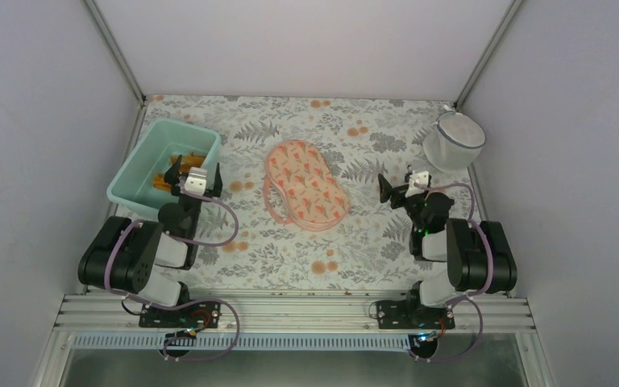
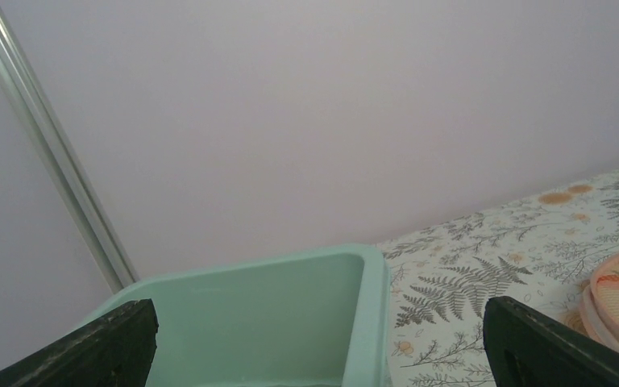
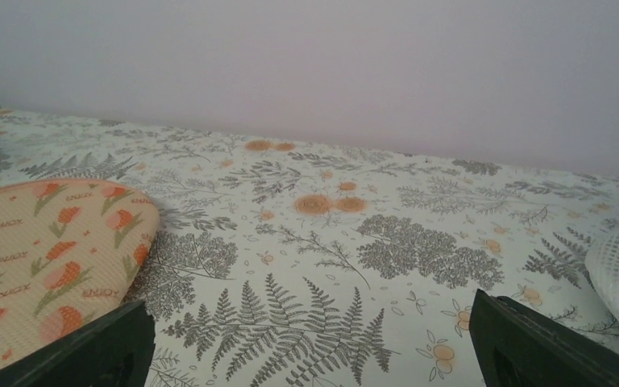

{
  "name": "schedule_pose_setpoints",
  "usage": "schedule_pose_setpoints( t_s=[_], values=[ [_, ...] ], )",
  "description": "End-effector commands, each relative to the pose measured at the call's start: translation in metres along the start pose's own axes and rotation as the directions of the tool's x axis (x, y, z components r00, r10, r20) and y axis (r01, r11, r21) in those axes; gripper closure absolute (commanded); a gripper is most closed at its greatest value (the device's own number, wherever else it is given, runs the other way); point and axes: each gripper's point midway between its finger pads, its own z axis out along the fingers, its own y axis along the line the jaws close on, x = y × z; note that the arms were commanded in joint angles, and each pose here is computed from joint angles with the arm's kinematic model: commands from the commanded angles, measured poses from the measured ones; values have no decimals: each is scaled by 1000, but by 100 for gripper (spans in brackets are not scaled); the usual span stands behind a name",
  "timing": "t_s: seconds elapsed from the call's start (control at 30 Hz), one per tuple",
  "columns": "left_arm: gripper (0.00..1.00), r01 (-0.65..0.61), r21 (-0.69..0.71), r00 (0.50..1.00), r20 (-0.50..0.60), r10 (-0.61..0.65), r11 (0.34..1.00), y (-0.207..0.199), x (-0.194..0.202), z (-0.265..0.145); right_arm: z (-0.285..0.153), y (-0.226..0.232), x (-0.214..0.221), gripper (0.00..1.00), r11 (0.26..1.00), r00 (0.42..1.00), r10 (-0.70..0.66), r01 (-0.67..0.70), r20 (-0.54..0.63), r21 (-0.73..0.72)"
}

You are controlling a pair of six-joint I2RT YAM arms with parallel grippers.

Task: Unzip the laundry bag and remove the bra

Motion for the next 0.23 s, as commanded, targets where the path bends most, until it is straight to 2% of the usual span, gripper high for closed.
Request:
schedule_pose_setpoints(
  t_s=[0.0, 0.2],
  values=[
    [0, 51, -58, 997, -52, -54, 997, 10, 21, -13, -3, -1, -23, 0, 998, 993, -64, 63, 97, 7],
    [0, 53, -60, 997, -53, -57, 997, 10, 22, -12, -1, -1, -22, 0, 998, 994, -65, 65, 89, 0]
  ],
)
